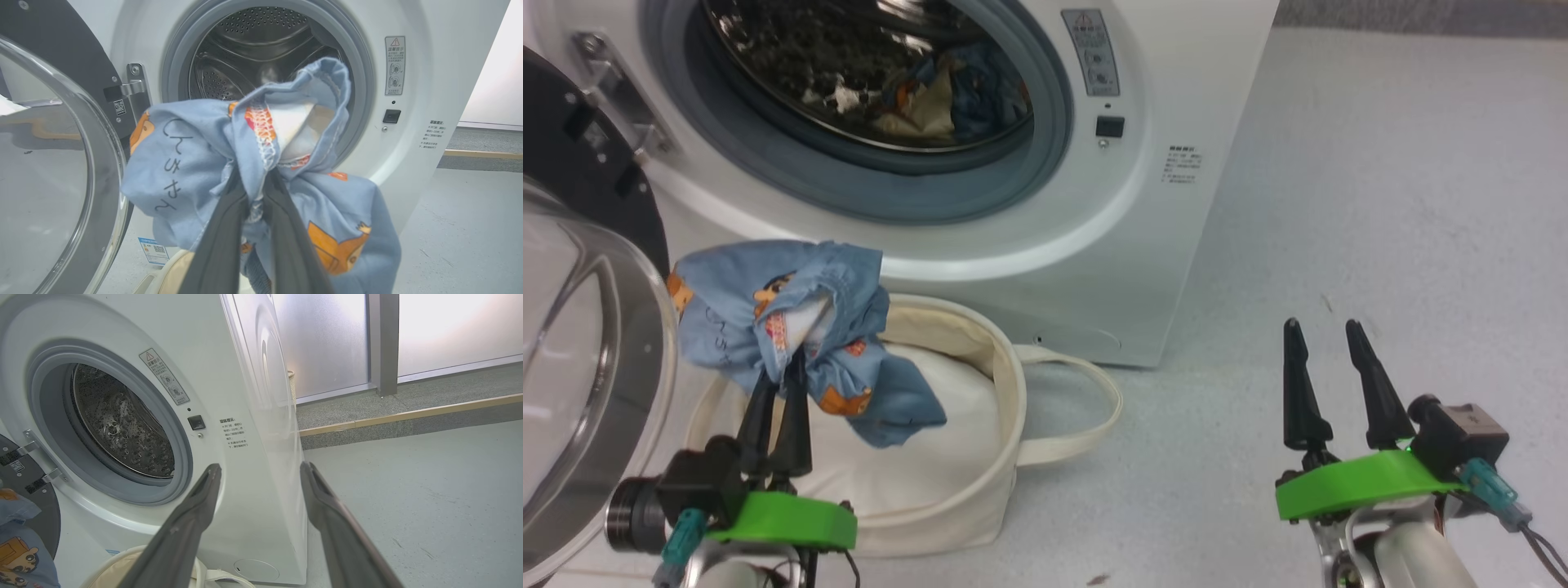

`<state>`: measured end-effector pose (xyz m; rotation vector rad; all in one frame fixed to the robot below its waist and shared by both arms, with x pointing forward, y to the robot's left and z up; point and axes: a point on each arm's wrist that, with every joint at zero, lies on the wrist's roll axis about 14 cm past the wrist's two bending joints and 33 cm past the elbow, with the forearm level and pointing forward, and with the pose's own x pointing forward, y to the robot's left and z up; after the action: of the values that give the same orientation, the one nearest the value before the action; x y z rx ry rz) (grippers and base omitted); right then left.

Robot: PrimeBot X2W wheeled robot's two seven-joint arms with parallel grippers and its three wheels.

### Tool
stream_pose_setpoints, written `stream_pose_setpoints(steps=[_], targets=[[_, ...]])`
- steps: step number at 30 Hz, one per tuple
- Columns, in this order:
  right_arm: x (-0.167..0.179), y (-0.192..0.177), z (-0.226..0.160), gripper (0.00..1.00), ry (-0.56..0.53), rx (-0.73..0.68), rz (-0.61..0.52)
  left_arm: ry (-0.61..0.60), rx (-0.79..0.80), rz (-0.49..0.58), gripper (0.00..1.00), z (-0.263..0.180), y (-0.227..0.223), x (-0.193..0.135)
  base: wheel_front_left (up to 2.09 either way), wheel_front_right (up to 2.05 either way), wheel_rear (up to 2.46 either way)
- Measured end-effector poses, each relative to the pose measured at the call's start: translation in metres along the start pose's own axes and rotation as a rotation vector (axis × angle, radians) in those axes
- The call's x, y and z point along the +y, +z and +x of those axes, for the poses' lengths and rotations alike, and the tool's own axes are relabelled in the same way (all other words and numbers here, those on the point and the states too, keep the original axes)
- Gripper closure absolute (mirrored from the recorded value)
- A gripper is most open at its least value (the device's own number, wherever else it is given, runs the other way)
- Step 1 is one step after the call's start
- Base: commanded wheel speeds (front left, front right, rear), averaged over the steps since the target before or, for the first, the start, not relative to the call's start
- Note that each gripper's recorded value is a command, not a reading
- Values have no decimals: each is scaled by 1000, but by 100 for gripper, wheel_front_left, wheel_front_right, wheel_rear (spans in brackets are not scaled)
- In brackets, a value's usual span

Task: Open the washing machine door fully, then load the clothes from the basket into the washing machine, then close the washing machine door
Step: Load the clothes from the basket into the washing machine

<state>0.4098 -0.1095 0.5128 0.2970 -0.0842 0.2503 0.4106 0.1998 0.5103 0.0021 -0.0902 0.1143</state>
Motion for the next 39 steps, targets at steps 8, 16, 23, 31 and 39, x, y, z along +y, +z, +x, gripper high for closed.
stream_pose_setpoints(steps=[8,16,23,31,39], targets=[[9,17,-8,0,17,-42,-2,-7,-35,-25,100,-12,15,-2,0,0,0],[3,10,-14,0,-5,-23,7,-12,-35,-32,100,-8,14,-7,0,0,0],[-10,-3,-10,0,-36,11,5,-54,-55,-9,100,22,15,-20,0,0,0],[-29,-19,13,0,-62,41,-6,-59,-104,-31,100,94,18,-32,0,0,0],[-53,-40,29,0,-100,78,-13,-106,-121,-52,100,165,1,-51,0,0,0]])
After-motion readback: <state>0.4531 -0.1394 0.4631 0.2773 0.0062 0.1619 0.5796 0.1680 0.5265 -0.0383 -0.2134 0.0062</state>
